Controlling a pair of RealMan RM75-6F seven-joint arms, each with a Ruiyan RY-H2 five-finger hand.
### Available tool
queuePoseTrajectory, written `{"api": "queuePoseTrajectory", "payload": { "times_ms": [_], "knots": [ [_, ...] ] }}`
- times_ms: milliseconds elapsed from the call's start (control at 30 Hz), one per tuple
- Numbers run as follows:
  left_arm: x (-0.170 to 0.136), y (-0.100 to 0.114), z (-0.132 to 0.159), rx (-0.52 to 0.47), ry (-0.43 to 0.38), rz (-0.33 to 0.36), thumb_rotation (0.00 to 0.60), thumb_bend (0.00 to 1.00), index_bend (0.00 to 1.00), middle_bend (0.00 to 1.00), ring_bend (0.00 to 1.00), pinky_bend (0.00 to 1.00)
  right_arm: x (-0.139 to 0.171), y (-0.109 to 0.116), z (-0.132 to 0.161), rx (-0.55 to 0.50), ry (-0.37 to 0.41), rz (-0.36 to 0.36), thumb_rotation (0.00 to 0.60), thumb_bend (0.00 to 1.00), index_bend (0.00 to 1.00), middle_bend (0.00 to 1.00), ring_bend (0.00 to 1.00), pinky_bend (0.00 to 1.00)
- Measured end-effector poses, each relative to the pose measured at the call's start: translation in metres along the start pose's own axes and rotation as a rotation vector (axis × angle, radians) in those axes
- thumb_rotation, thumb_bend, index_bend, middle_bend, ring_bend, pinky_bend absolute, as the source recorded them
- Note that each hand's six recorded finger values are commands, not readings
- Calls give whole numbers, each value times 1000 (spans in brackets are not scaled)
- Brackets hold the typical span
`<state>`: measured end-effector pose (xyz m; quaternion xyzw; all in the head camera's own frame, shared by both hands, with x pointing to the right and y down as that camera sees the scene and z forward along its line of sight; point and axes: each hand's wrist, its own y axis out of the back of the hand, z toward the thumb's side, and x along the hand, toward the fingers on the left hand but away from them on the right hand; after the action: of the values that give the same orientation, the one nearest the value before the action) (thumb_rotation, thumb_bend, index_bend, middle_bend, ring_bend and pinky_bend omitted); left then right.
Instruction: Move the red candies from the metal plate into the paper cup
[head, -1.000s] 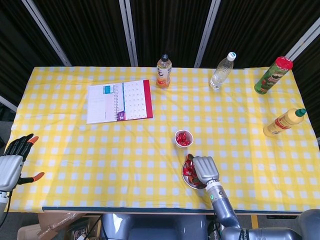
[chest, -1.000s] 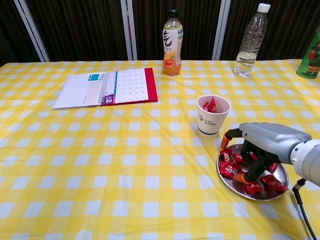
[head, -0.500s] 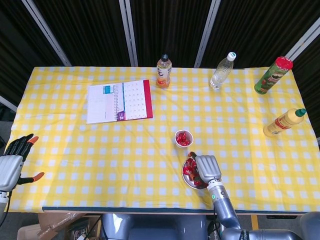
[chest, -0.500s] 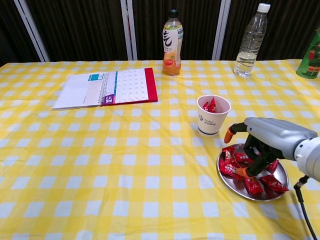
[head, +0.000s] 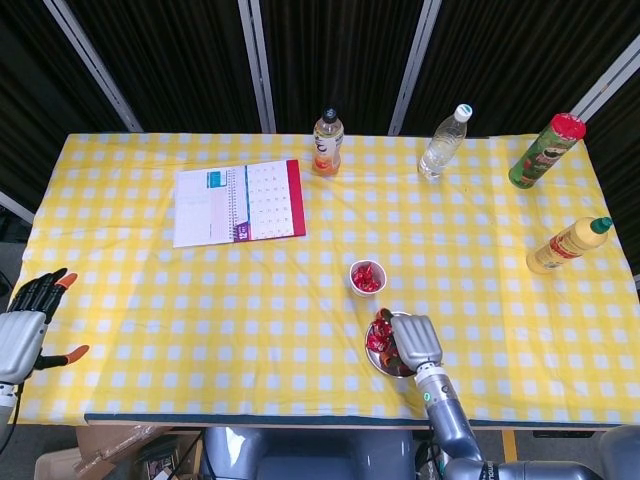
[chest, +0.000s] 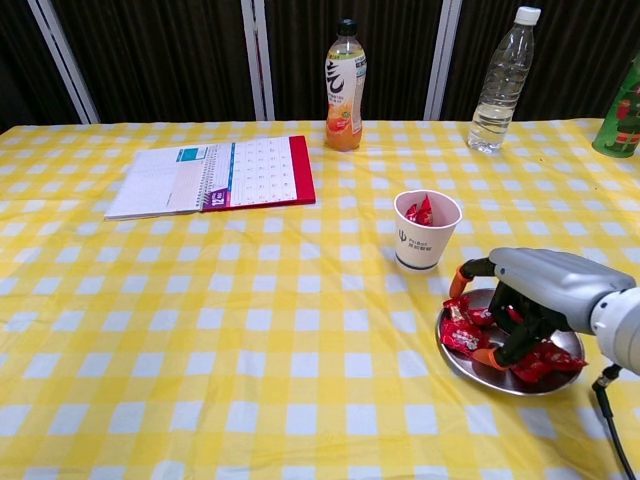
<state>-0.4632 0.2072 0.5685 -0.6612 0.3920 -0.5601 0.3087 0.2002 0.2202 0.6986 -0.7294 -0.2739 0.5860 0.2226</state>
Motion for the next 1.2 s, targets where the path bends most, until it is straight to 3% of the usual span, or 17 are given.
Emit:
{"api": "queuePoseTrajectory", "payload": {
  "times_ms": [267, 367, 567, 833, 1200],
  "knots": [
    [0, 0, 1, -2, 3, -2, 600, 0, 0, 0, 0, 0, -1, -3, 1, 2, 3, 7, 600, 329, 342, 823, 878, 947],
    [0, 0, 0, -2, 5, -3, 600, 0, 0, 0, 0, 0, -1, -3, 1, 4, 4, 7, 600, 405, 429, 823, 878, 947],
    [0, 0, -1, -4, 6, -4, 600, 0, 0, 0, 0, 0, -2, -4, -1, 4, -2, 9, 600, 516, 510, 823, 878, 947],
    [0, 0, -1, -6, 4, -4, 600, 0, 0, 0, 0, 0, -3, -5, -4, -2, -6, 15, 600, 597, 525, 823, 878, 947],
    [0, 0, -1, -8, 6, -5, 600, 0, 0, 0, 0, 0, -4, 6, -1, -21, 9, -21, 600, 608, 531, 823, 878, 947]
  ]
}}
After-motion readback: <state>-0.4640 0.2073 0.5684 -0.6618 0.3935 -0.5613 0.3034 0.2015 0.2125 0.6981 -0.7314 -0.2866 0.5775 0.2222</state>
